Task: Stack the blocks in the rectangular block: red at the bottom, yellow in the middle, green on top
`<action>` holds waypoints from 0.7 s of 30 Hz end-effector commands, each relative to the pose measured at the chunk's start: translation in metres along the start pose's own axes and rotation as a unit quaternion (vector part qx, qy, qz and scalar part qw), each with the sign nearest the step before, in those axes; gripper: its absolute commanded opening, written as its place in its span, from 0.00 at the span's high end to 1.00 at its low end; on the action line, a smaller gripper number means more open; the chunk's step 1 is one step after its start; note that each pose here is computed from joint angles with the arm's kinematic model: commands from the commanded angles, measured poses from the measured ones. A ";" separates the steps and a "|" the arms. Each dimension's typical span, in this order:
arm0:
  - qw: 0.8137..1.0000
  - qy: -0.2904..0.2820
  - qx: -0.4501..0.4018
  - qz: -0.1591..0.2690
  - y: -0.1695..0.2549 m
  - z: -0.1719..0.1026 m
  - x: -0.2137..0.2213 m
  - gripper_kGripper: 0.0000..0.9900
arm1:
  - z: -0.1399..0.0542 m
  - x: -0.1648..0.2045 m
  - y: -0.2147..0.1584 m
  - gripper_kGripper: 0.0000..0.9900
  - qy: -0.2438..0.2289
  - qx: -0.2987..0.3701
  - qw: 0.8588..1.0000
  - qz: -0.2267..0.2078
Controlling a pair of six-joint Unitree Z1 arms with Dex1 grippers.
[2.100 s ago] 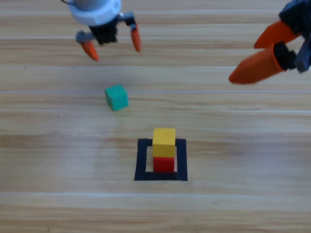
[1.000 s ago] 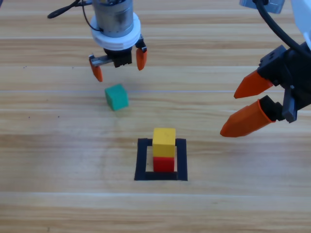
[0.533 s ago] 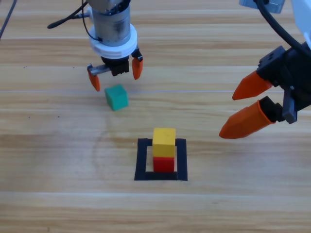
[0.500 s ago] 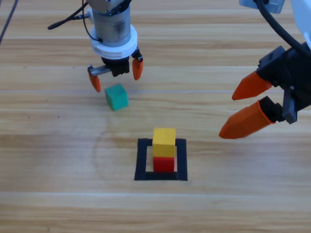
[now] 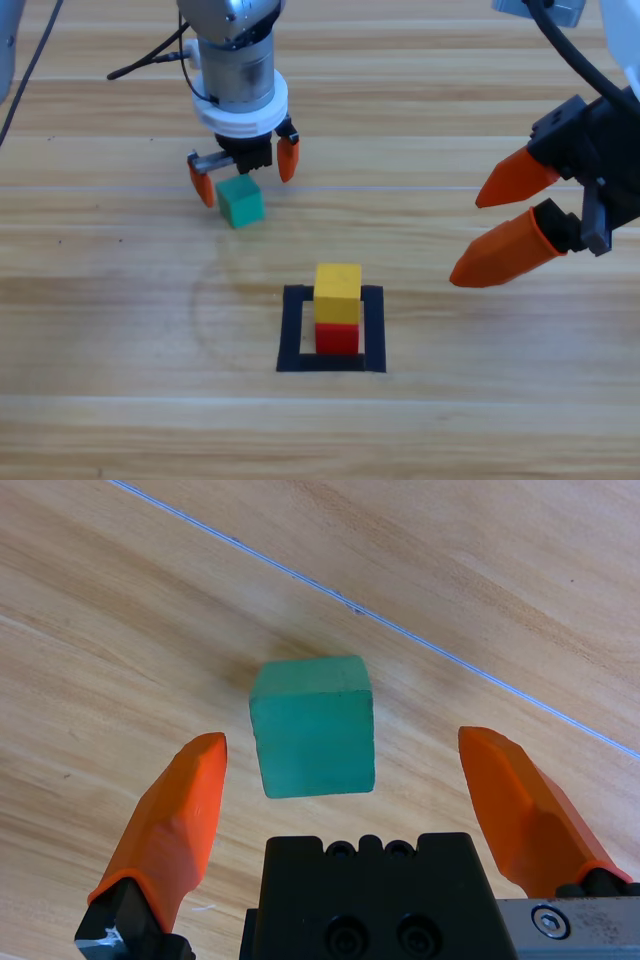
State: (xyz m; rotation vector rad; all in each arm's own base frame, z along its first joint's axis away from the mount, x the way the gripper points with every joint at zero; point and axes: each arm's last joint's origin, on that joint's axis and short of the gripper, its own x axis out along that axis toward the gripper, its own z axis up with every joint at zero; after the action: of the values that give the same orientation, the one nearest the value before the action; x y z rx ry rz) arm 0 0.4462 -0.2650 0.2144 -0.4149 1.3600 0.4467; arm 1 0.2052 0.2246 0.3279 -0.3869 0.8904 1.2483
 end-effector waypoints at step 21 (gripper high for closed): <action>0.998 0.050 -0.011 0.039 0.005 0.013 0.055 0.20 | -0.008 0.014 0.004 0.00 0.020 0.000 1.000 0.022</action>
State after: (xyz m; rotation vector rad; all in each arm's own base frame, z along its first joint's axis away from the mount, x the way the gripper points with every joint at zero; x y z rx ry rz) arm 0 0.4500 -0.2665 0.1929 -0.4188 1.4217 0.4499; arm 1 0.2050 0.2248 0.3280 -0.3830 0.8907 1.2544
